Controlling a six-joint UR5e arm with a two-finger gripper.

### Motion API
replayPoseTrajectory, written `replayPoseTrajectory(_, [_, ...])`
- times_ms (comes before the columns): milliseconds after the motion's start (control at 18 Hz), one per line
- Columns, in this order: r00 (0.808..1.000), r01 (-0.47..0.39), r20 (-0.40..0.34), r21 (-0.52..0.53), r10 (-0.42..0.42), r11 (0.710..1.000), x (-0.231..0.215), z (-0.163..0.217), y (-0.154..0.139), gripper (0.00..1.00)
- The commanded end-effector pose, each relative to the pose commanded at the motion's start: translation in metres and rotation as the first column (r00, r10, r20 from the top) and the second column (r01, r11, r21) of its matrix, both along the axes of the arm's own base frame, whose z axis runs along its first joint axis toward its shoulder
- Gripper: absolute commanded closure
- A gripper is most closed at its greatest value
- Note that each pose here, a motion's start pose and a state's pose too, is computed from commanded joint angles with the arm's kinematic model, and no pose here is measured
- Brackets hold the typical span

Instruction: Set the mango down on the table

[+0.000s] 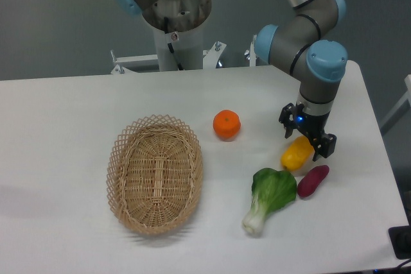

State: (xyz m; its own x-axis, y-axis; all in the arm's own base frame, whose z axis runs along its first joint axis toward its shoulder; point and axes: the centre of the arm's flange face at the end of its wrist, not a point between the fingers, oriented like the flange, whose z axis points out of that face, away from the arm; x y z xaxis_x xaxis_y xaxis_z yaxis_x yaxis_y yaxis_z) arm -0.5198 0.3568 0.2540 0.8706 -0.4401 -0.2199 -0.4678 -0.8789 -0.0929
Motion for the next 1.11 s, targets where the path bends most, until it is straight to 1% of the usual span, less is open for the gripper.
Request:
replayPoseTrajectory(167, [0.999,0.005,-0.040,0.017,-0.005,1.000,-0.010,0.021,0.007,0.00])
replayPoseTrajectory(278, [0.998,0.006,-0.067,0.027,-0.004,1.000,-0.019,0.043,0.010,0.00])
replayPoseTrajectory(444, [0.999,0.007,-0.044,0.018,-0.006,1.000,-0.028,0.070,0.014,0.00])
replayPoseTrajectory(500, [1.000,0.005,-0.026,0.011,-0.005,1.000,-0.034,0.088,0.015,0.00])
replayPoseTrajectory(611, [1.000,0.009,0.016,-0.006,-0.009,1.000,-0.040,0.107,0.017,0.00])
replayPoseTrajectory(722, [0.999,0.011,0.041,-0.019,-0.010,1.000,-0.046,0.126,0.014,0.00])
replayPoseTrajectory(833, [0.998,0.014,0.055,-0.022,-0.013,1.000,-0.050,0.137,0.012,0.00])
replayPoseTrajectory(1000, [0.997,0.054,0.055,-0.027,-0.052,0.998,-0.054,0.138,0.003,0.00])
replayPoseTrajectory(1111, [0.997,0.061,0.047,-0.027,-0.060,0.998,-0.055,0.143,-0.002,0.00])
